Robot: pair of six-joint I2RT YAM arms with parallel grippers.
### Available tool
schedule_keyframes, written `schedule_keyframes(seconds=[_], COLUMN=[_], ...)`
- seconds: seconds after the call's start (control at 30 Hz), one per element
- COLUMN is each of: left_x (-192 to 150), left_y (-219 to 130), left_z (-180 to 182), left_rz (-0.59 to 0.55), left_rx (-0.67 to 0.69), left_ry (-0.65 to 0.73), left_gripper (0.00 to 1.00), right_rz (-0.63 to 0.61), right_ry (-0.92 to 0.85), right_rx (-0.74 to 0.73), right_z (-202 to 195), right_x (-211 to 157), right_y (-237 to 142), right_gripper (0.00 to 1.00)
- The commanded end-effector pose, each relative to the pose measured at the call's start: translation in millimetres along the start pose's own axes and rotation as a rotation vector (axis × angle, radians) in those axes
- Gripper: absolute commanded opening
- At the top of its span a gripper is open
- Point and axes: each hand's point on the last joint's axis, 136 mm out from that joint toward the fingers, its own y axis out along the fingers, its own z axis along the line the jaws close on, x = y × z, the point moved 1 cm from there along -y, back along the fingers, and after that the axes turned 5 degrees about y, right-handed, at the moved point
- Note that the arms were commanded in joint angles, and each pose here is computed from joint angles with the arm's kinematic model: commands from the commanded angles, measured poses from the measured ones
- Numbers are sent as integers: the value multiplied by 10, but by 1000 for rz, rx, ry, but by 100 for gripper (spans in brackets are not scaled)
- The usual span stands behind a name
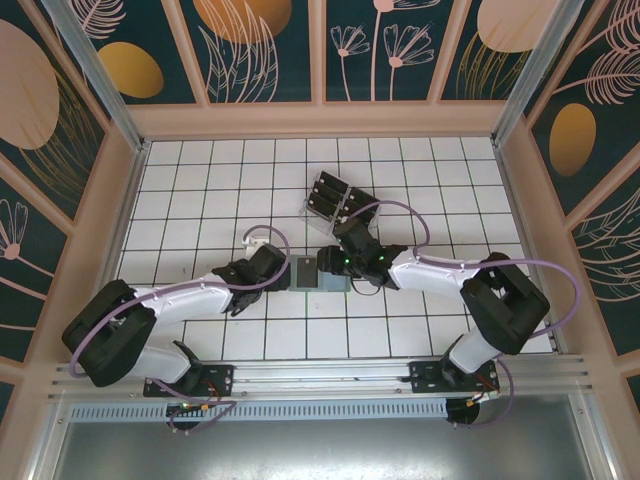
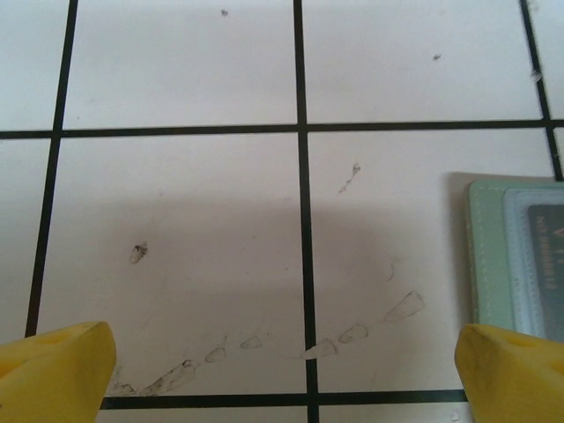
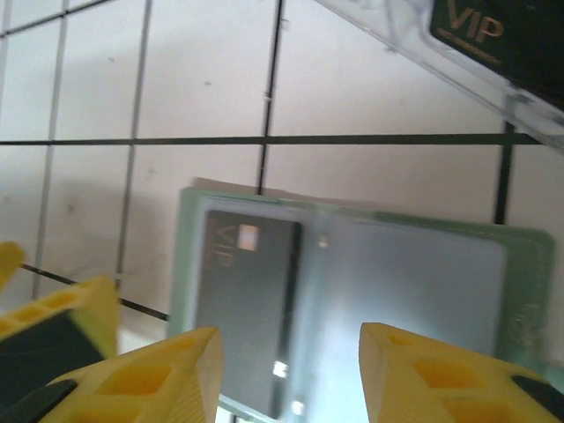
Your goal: Put the credit cards into the card holder
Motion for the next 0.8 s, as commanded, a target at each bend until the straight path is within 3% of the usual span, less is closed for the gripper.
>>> schedule_keyframes(seconds=[0.0, 0.47, 0.77], left_x=[137, 150, 113], left_y=[-78, 26, 50], left_z=[-48, -263, -272], left_rz=[-20, 10, 14], left_rx=[-20, -93, -104], left_ry=[-34, -47, -28], left_gripper=[98, 98, 98], right_rz=[-2, 22, 73], right_ry=[-81, -120, -51], right_rx=[-105, -194, -126], right_z=[-190, -429, -401], right_x=[30, 34, -129], right_y=[36, 234, 372], right_gripper=[46, 49, 50])
